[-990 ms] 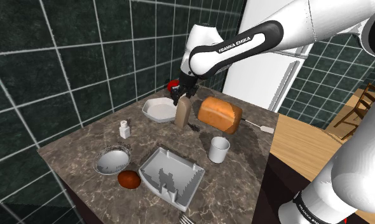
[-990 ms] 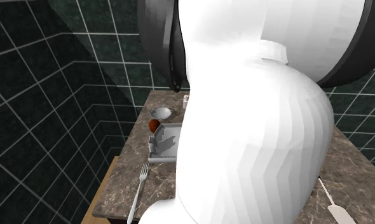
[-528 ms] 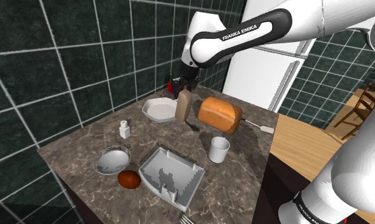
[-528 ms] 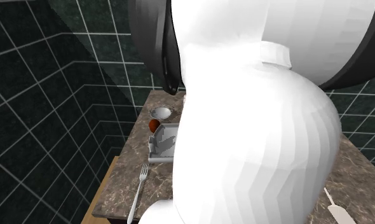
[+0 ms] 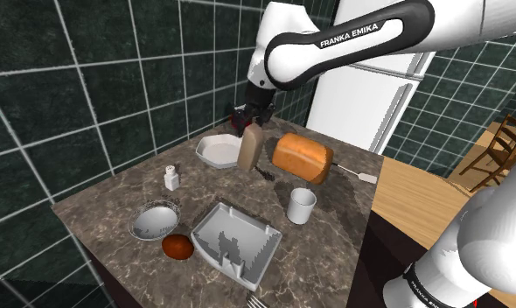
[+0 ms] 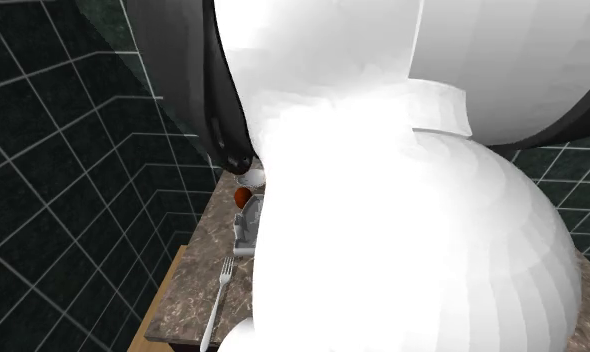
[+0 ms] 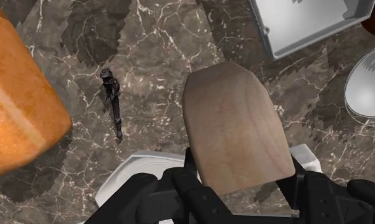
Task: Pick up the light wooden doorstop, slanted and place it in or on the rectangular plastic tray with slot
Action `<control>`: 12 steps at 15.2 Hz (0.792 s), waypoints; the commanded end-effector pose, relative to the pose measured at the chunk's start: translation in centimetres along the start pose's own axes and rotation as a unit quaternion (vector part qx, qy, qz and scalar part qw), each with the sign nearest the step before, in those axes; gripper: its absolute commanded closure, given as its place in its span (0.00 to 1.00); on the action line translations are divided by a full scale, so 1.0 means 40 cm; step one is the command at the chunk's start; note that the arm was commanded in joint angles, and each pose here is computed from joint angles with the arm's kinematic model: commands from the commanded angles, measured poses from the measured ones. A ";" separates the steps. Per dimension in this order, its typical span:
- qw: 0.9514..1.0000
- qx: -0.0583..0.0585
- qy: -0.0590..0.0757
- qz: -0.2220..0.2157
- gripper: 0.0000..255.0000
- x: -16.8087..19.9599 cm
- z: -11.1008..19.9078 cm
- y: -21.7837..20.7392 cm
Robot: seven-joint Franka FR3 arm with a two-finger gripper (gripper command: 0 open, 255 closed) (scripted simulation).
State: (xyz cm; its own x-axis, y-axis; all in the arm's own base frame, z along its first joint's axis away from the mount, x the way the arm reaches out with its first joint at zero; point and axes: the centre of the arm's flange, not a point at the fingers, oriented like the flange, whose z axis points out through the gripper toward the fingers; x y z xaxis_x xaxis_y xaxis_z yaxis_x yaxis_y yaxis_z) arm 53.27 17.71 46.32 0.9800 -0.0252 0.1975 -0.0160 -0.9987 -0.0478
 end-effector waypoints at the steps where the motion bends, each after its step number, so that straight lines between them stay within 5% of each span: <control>1: 1.000 0.000 0.000 0.000 1.00 -0.039 -0.022 -0.043; 9: 1.000 0.000 0.000 0.000 1.00 -0.169 -0.081 -0.187; 10: 1.000 0.000 0.000 0.000 0.00 -0.169 -0.081 -0.187; 12: 0.998 0.024 -0.037 0.042 0.00 -0.124 -0.025 -0.136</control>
State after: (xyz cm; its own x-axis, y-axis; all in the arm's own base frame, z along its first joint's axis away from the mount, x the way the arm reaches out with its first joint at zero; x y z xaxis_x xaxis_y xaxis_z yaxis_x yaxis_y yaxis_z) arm 47.49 23.97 47.55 0.9859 -0.0716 0.1513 -0.0594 -0.9947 -0.0841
